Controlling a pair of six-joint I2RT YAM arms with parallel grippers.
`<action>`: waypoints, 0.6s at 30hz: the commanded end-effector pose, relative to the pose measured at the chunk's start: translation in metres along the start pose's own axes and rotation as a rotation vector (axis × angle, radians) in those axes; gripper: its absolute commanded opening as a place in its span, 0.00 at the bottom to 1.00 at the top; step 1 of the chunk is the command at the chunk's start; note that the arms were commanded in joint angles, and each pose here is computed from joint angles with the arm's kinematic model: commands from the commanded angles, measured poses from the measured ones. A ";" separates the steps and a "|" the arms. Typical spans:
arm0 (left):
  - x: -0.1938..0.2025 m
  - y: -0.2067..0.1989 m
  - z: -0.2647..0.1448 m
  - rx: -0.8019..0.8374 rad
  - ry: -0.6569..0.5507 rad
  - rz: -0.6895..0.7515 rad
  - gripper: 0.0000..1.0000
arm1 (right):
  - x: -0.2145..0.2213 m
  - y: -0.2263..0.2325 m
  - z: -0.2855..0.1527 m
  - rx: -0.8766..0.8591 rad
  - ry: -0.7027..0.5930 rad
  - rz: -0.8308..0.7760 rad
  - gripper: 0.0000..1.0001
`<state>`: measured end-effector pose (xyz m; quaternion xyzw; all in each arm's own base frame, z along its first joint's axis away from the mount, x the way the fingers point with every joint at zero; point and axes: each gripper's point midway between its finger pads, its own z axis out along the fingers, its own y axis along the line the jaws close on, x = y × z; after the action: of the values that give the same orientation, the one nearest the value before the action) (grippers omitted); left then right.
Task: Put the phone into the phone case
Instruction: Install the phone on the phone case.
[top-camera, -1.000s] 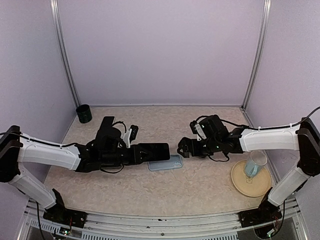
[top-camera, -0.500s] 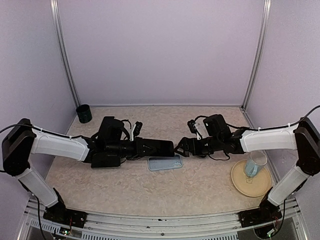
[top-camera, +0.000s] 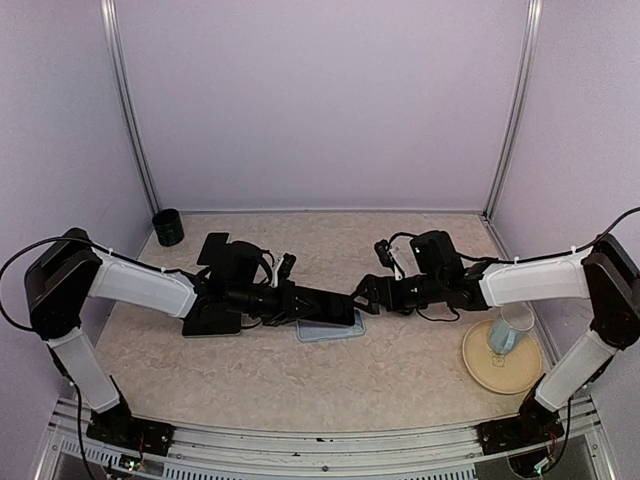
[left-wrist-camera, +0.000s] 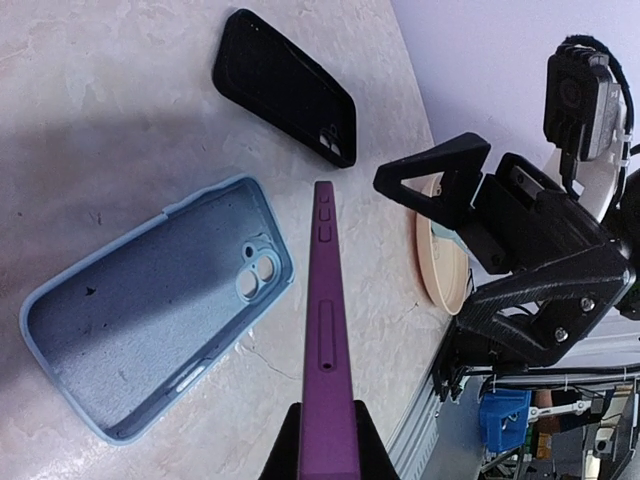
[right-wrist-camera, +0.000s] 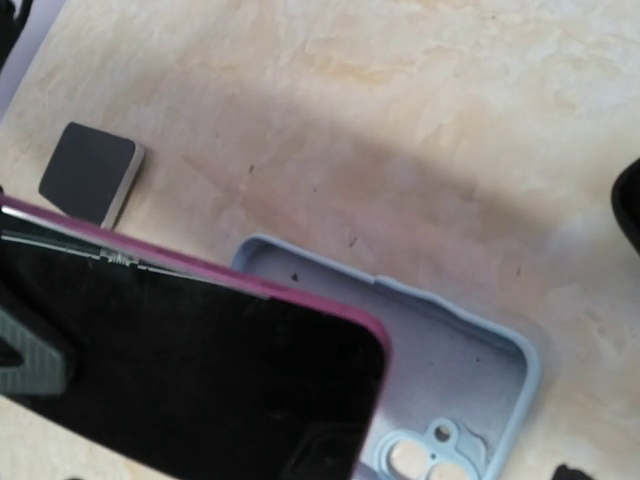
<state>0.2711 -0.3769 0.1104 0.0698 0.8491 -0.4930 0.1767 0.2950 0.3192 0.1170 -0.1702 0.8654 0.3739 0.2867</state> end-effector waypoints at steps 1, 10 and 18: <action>-0.022 -0.019 0.004 0.070 -0.034 0.024 0.00 | 0.001 -0.006 0.007 -0.008 0.003 -0.008 1.00; -0.022 -0.007 0.013 0.068 -0.001 -0.052 0.00 | 0.000 -0.006 0.010 -0.046 -0.009 0.003 1.00; -0.020 0.005 0.019 0.067 0.021 -0.126 0.00 | 0.004 -0.009 0.015 -0.056 0.003 0.007 1.00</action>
<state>0.2854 -0.3796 0.0857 0.0247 0.8583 -0.4964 0.1278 0.3011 0.3241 0.1088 -0.1754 0.8567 0.3929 0.2847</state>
